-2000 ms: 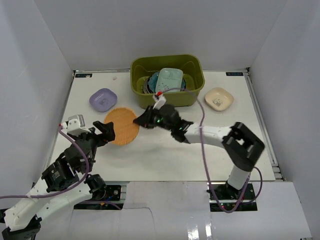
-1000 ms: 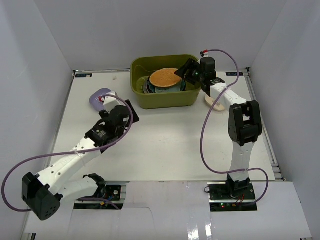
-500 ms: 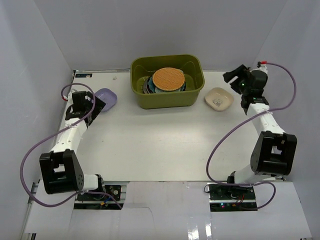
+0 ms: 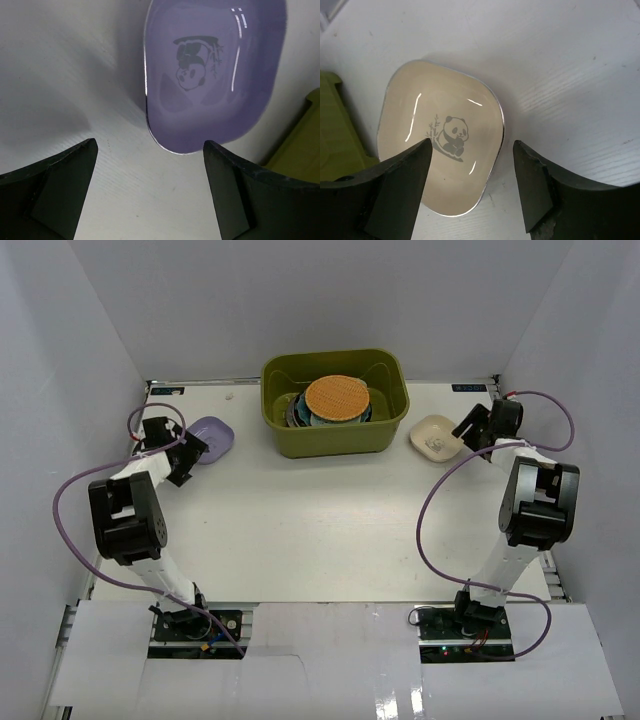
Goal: Place the plates into the plastic bin on the countertop
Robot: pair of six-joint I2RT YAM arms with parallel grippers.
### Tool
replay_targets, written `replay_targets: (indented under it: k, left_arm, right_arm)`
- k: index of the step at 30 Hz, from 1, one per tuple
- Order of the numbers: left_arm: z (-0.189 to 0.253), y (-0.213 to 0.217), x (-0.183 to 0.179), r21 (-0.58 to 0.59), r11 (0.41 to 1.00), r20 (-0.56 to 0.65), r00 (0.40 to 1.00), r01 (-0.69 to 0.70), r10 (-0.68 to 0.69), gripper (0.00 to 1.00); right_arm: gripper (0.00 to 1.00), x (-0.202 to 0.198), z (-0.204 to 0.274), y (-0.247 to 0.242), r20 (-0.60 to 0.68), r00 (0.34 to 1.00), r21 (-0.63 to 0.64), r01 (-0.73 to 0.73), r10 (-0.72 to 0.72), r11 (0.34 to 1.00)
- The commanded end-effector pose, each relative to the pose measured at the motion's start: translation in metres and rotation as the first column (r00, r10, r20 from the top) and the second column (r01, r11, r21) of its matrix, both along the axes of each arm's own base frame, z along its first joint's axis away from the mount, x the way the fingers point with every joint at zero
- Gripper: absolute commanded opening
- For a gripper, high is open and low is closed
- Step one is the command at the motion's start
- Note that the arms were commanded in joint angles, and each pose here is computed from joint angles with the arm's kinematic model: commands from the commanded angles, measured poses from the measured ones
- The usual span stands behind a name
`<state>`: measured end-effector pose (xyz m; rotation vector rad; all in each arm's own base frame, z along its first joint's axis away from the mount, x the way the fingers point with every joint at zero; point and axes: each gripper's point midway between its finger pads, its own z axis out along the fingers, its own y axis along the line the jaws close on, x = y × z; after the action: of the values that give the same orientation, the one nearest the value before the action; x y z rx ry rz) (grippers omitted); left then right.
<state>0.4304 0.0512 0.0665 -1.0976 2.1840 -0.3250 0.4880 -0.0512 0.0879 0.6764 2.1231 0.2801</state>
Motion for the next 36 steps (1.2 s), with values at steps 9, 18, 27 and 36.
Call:
replay_targets:
  k: [9,18,27,36]
  left_arm:
    - [-0.013,0.008,0.028,0.031,0.999,0.01,0.999,0.042,-0.042,0.89]
    - [-0.015,0.013,0.032,0.056,0.998,0.007,0.999,0.032,-0.033,0.58]
    - [-0.002,0.016,0.034,0.071,0.997,0.025,0.999,0.024,-0.026,0.0]
    - [0.124,0.003,0.0,0.102,0.995,0.311,0.95,0.007,-0.039,0.0]
  right_arm:
    - [0.14,0.01,-0.031,0.016,-0.047,0.998,-0.031,-0.031,0.03,0.999]
    - [0.08,0.008,0.141,0.01,0.359,0.933,-0.11,0.051,-0.008,0.993]
    - [0.08,0.034,0.286,0.168,0.552,0.741,-0.296,-0.252,0.381,0.921]
    - [0.08,0.095,0.203,0.263,0.355,0.76,-0.263,-0.479,0.545,0.838]
